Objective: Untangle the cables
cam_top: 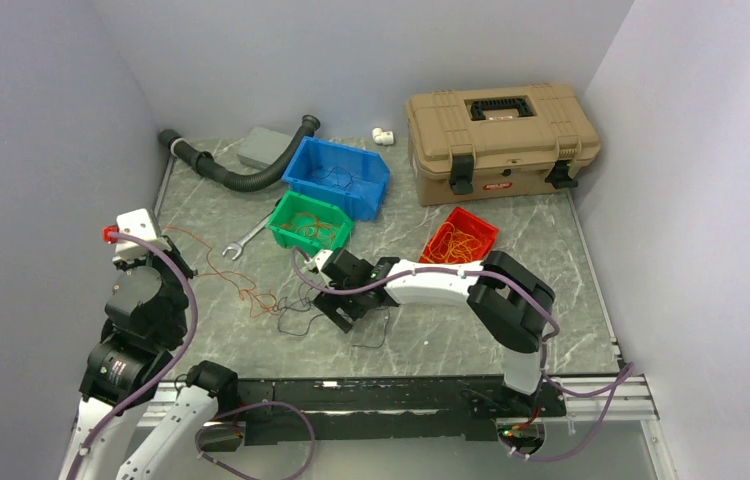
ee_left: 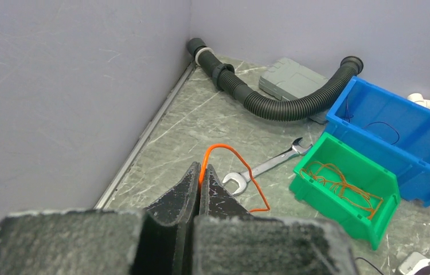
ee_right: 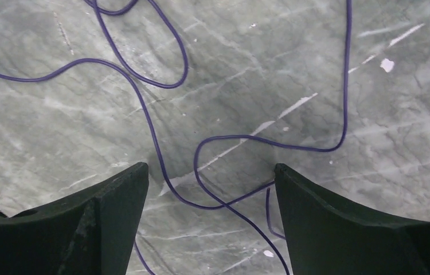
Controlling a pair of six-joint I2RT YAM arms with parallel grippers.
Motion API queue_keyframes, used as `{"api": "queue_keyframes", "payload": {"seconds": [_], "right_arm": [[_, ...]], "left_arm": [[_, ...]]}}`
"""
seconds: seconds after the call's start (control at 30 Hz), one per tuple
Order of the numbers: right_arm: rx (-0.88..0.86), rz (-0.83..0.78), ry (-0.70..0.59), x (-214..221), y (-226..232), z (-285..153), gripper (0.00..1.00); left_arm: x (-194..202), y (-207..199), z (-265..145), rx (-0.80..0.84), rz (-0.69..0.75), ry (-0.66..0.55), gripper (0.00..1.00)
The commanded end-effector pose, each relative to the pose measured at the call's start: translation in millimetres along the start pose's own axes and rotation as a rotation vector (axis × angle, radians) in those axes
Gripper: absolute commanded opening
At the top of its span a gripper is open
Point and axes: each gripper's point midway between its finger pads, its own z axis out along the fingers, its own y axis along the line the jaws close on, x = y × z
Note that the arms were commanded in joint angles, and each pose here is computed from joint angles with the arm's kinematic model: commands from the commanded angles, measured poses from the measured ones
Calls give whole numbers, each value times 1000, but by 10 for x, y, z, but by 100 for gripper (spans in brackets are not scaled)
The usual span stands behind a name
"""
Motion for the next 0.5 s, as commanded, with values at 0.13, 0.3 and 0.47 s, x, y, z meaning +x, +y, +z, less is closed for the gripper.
{"api": "queue_keyframes", "payload": {"seconds": [0.13,0.3,0.47], "right_arm": [[134,1,64,314,-147,-68,74],[186,40,112,621,-241,-109,27],[399,158,48,580,-572,-373,0]], "left_arm": [[-267,203,-62,-87,-31,-83,0],[-356,258,-76,-114,-42,-108,0],[-378,480,-110,-252,-64,-108,0]]}}
